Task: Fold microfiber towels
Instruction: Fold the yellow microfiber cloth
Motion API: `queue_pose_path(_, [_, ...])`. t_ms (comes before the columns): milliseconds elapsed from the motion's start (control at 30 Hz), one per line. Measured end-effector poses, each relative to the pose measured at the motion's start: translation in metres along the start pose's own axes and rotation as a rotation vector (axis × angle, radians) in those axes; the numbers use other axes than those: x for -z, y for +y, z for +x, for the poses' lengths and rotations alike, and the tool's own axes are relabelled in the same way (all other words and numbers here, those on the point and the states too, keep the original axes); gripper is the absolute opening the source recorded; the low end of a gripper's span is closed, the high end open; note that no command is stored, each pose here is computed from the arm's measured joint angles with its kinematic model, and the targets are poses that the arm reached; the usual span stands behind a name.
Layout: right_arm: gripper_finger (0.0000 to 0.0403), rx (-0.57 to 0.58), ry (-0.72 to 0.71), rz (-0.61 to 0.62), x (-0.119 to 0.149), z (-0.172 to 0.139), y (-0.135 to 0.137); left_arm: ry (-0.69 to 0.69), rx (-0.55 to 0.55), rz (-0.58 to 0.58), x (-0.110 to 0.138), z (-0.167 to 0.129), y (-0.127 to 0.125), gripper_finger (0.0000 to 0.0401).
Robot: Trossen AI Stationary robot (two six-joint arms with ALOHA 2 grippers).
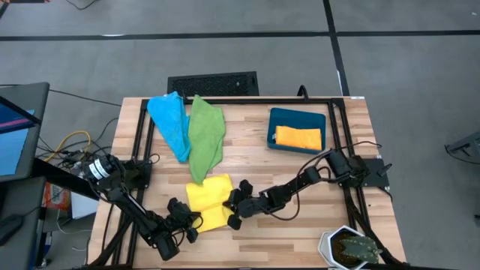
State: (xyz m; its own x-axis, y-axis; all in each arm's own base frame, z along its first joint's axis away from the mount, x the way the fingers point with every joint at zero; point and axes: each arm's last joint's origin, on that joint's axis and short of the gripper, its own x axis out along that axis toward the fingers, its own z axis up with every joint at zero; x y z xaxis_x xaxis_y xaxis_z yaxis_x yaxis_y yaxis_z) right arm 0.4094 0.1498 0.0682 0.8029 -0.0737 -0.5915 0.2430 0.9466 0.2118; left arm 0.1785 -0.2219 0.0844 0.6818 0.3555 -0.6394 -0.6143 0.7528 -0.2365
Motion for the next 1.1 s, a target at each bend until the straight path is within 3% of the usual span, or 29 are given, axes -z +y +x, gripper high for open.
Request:
queue_pose_path(467, [0.0033,-0.010,0.006,-0.042,-0.013,-0.012,0.000,0.040,0.033,-0.031,-0.015,-0.016,-0.002,0.0000])
queue_pose_path(700, [0.0045,0.022,0.003,-0.015,-0.050,-0.038,-0.008,0.003,0.039,-0.043,-0.043,-0.037,0.003,0.0030])
queue_pose_path(933, [0.0122,0.124,0.026,0.016,-0.091,-0.065,-0.041,-0.148,-0.127,-0.107,-0.074,-0.055,0.038,0.0095])
queue_pose_path(1033, [0.0179,0.168,0.048,-0.010,-0.100,-0.063,-0.061,-0.181,-0.181,-0.182,-0.072,-0.048,0.055,0.0130])
queue_pose_path(1100, [0.0219,0.147,0.061,-0.005,-0.104,-0.058,-0.074,-0.176,-0.153,-0.259,-0.063,-0.038,0.063,0.0156])
